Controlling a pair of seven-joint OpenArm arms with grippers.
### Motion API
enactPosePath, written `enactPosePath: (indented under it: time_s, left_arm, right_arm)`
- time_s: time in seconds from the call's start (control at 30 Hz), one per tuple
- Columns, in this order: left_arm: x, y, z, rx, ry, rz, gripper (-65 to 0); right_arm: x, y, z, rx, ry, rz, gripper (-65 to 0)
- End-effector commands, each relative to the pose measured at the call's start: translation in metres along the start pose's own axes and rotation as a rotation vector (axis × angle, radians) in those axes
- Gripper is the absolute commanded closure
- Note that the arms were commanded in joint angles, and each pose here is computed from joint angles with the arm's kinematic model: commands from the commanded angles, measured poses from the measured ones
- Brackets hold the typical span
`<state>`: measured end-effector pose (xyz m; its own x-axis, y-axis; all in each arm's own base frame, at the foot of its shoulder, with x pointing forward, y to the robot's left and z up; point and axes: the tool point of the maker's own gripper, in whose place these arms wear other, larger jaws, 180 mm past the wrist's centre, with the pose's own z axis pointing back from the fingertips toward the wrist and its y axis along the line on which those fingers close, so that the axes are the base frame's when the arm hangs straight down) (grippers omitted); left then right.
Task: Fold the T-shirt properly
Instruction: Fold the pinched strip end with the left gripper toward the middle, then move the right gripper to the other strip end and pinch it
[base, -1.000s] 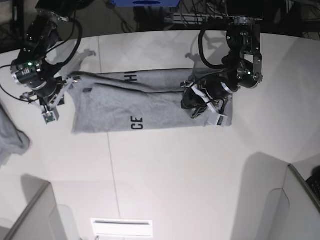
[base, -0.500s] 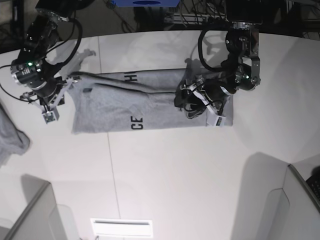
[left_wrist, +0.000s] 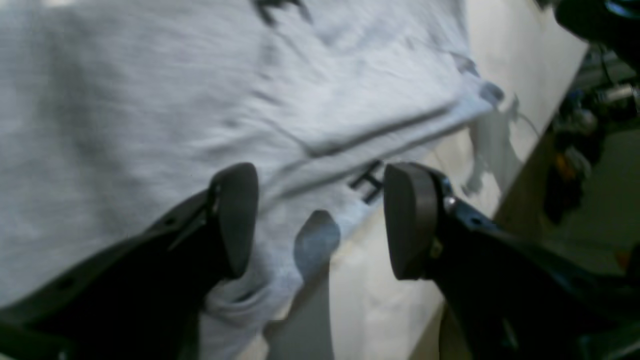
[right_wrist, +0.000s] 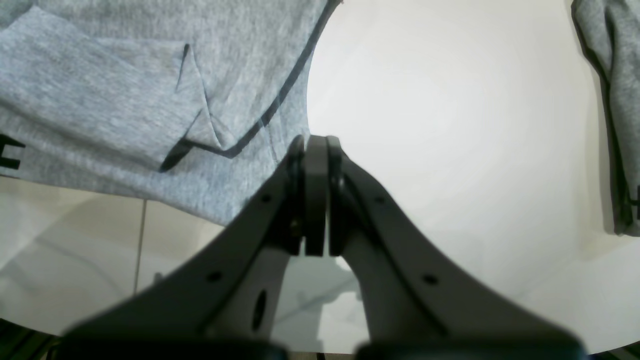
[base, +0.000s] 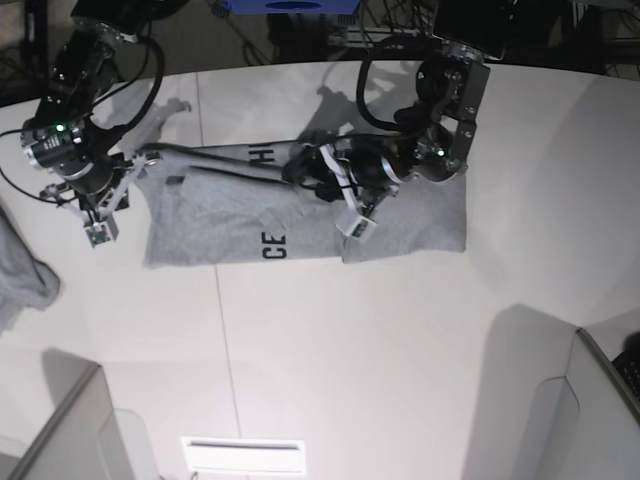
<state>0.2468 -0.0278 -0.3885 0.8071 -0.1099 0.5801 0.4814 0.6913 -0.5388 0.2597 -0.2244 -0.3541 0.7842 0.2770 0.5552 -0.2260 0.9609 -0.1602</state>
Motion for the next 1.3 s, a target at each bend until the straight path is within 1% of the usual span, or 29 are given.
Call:
enactPosePath:
  time_s: [0.0, 0.13, 0.23, 0.3, 0.37, 0.4, 0.47, 0.5, 0.53, 0.57, 0.63, 0.67, 0.77, 0.8, 0.87, 0.9, 0.93, 0.97, 1.0, 1.03, 1.1, 1.17, 1.27]
  left_arm:
    - [0.014, -0.008, 0.003, -0.025, -0.043, -0.019, -38.3]
    - [0.020, -0.017, 0.011, -0.033, -0.072, -0.046, -38.2]
    - [0.026, -0.034, 0.027, -0.047, -0.121, -0.081, -38.0]
    - [0.026, -0.040, 0.041, -0.042, -0.134, -0.124, -38.0]
    - [0.021, -0.046, 0.050, -0.042, -0.138, -0.142, -38.0]
    - [0.016, -0.045, 0.053, -0.036, -0.129, -0.140, -38.0]
    - [0.004, -0.028, 0.062, 0.009, -0.114, -0.106, -37.2]
    - [-0.002, -0.018, 0.068, 0.040, -0.114, -0.074, -34.6]
    - [-0.010, -0.004, 0.076, 0.084, -0.116, -0.035, -29.5]
    - [-0.016, 0.014, 0.089, 0.140, -0.125, 0.006, -21.7]
    - [-0.023, 0.055, 0.120, 0.274, -0.159, 0.080, -2.3]
    - [-0.026, 0.075, 0.137, 0.341, -0.180, 0.114, 0.0]
    - [-0.028, 0.128, 0.193, 0.534, -0.267, 0.203, 0.0]
    - [-0.029, 0.141, 0.210, 0.584, -0.289, 0.225, 0.0]
    - [-0.033, 0.160, 0.241, 0.673, -0.331, 0.260, 0.0]
    - [-0.034, 0.167, 0.255, 0.713, -0.351, 0.273, 0.0]
    - [-0.036, 0.173, 0.269, 0.749, -0.368, 0.286, 0.0]
    - [-0.037, 0.178, 0.280, 0.777, -0.382, 0.294, 0.0]
    - [-0.040, 0.182, 0.290, 0.805, -0.393, 0.308, 0.0]
    - [-0.044, 0.187, 0.299, 0.830, -0.405, 0.322, 0.0]
    - [-0.054, 0.197, 0.319, 0.881, -0.427, 0.361, 0.0]
    - [-0.064, 0.203, 0.331, 0.903, -0.430, 0.370, 0.0]
    - [-0.080, 0.212, 0.336, 0.903, -0.429, 0.377, 0.0]
  right_arm:
    - [0.012, -0.006, 0.005, -0.016, -0.043, 0.008, 0.0]
    - [0.013, -0.007, 0.005, -0.018, -0.046, 0.007, 0.0]
    - [0.014, -0.008, 0.006, -0.021, -0.048, 0.005, 0.0]
    - [0.015, -0.008, 0.006, -0.021, -0.050, 0.005, 0.0]
    - [0.015, -0.008, 0.006, -0.021, -0.050, 0.005, 0.0]
    - [0.015, -0.008, 0.006, -0.021, -0.050, 0.005, 0.0]
    - [0.016, -0.008, 0.006, -0.022, -0.051, 0.005, 0.0]
    - [0.019, -0.010, 0.006, -0.025, -0.059, 0.004, 0.0]
    - [0.020, -0.010, 0.005, -0.024, -0.061, 0.002, 0.0]
    - [0.019, -0.009, 0.004, -0.022, -0.059, 0.000, 0.0]
    - [0.025, -0.010, 0.004, -0.022, -0.071, 0.001, 0.0]
    - [0.027, -0.010, 0.004, -0.022, -0.076, 0.002, 0.0]
    - [0.038, -0.005, 0.004, -0.006, -0.103, -0.026, 0.0]
    - [0.038, -0.006, 0.005, 0.002, -0.097, -0.054, -2.7]
    - [0.037, -0.008, 0.007, 0.054, -0.092, -0.142, -21.6]
    - [0.037, -0.006, 0.006, 0.102, -0.093, -0.189, -30.8]
    - [0.036, -0.007, 0.005, 0.157, -0.102, -0.242, -38.9]
    - [0.036, -0.004, 0.002, 0.226, -0.125, -0.301, -43.4]
    - [0.037, -0.004, -0.001, 0.283, -0.149, -0.355, -44.9]
    - [0.036, -0.007, -0.004, 0.331, -0.170, -0.402, -44.7]
    - [0.030, -0.011, -0.017, 0.407, -0.159, -0.475, -42.8]
    - [0.018, -0.020, -0.030, 0.427, -0.105, -0.518, -41.0]
    - [0.006, -0.032, -0.043, 0.444, -0.054, -0.567, -40.2]
